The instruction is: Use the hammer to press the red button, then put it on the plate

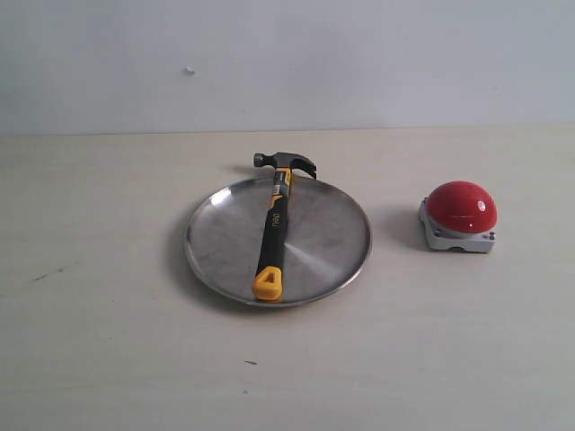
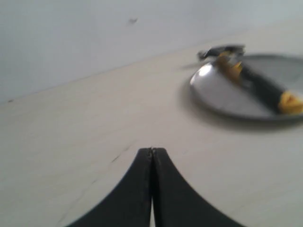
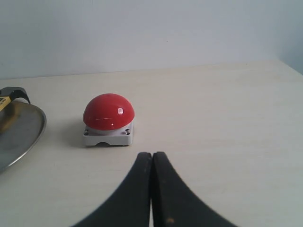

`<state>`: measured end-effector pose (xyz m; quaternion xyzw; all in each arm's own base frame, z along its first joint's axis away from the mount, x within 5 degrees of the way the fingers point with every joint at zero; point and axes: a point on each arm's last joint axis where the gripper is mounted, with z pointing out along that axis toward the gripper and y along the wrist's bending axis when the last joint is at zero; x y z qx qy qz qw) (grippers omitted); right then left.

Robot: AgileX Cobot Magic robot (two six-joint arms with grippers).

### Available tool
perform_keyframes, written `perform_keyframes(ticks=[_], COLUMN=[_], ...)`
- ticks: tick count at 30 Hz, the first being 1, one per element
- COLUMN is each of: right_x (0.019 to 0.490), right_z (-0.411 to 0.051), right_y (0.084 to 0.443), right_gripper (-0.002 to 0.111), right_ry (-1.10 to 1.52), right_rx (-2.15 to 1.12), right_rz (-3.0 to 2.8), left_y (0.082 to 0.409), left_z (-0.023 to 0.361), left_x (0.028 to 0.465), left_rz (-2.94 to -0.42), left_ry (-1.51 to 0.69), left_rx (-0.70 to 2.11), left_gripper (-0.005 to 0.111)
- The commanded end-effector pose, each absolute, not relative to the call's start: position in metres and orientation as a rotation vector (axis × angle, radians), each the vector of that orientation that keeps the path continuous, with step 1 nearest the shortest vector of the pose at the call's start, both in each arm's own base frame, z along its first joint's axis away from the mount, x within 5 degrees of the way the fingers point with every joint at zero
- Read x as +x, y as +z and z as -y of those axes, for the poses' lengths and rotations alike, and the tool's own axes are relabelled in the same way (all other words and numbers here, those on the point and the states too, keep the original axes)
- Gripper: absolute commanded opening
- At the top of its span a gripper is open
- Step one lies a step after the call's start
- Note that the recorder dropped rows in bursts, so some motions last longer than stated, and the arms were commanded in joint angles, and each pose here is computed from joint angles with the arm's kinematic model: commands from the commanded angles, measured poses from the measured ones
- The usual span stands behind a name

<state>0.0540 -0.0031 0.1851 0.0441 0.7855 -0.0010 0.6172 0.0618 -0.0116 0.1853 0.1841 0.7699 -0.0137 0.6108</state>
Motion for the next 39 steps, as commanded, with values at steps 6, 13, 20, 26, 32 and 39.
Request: perform_keyframes(ticks=[6,13,20,26,32,39], right_x=[0.054,0.054,0.054,0.054,0.054,0.054], right_z=[0.003,0.003,0.003,0.003,0.003,0.003], right_y=[0.185,0.185,0.185,0.185,0.185,0.185], right_gripper=[0.000,0.000,0.000,0.000,0.000,0.000], right_ry=[-0.007,-0.006,-0.007,-0.006,-0.007,-0.007], right_rx=[0.104,0.106,0.104,0.106,0.104,0.104], right_rz=[-1.789,-1.789,-1.789,-1.789,-1.789,-1.789], left_y=[0.176,0.179,0.186,0.186,0.200,0.212], left_z=[-0.004,-0.012,-0.026,-0.029,-0.016,-0.002], left_x=[0.061,0.060,0.054,0.052,0.055,0.056], left_rz=[-1.876,-1.851,-1.809,-1.823,-1.632,-1.497], left_ry=[0.242,0.395,0.611,0.624,0.461,-0.023], left_rx=[0.516,0.475,0.311,0.205,0.205,-0.058], left_gripper=[0.000,0.000,0.000,0.000,0.000,0.000])
